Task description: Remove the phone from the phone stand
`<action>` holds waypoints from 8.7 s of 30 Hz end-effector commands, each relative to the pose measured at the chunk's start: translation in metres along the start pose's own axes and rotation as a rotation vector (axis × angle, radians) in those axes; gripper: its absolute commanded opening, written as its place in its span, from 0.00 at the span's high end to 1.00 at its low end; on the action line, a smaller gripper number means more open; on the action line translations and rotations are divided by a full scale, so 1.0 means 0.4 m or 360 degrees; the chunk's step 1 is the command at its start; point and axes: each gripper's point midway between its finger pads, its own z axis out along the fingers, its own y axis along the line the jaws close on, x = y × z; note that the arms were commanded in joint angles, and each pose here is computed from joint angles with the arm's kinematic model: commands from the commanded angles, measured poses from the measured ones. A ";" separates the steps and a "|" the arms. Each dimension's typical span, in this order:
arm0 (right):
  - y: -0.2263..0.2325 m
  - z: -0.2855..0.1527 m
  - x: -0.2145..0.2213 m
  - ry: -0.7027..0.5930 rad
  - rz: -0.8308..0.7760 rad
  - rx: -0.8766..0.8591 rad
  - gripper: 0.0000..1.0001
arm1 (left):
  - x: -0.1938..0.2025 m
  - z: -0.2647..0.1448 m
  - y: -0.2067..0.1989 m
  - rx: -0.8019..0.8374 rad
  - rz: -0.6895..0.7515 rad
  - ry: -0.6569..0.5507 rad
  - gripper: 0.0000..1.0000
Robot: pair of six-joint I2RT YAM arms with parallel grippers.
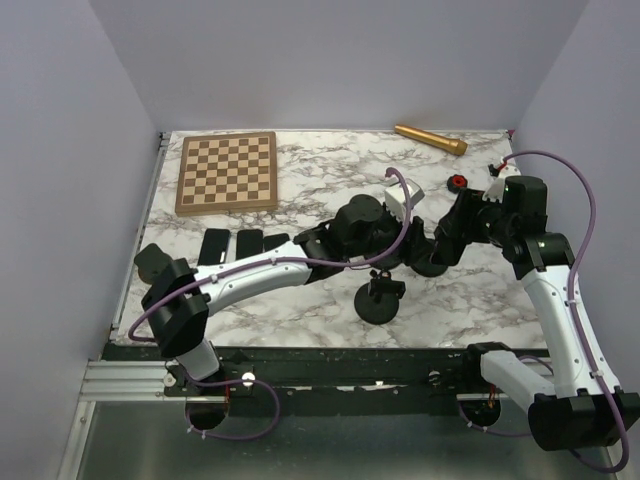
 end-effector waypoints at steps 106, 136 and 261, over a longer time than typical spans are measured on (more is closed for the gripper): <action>0.264 -0.232 0.029 -0.0117 -0.0084 -0.0872 0.99 | 0.016 0.016 -0.020 0.0545 -0.0145 0.0164 0.39; 0.411 -0.240 -0.142 -0.0118 0.0075 -0.1224 0.99 | -0.409 -0.844 0.194 -0.1264 0.0637 -0.0759 0.01; 0.446 -0.305 -0.250 -0.1078 0.0005 -0.0566 0.00 | -0.292 -1.055 0.271 -0.1774 0.0812 -0.1283 0.06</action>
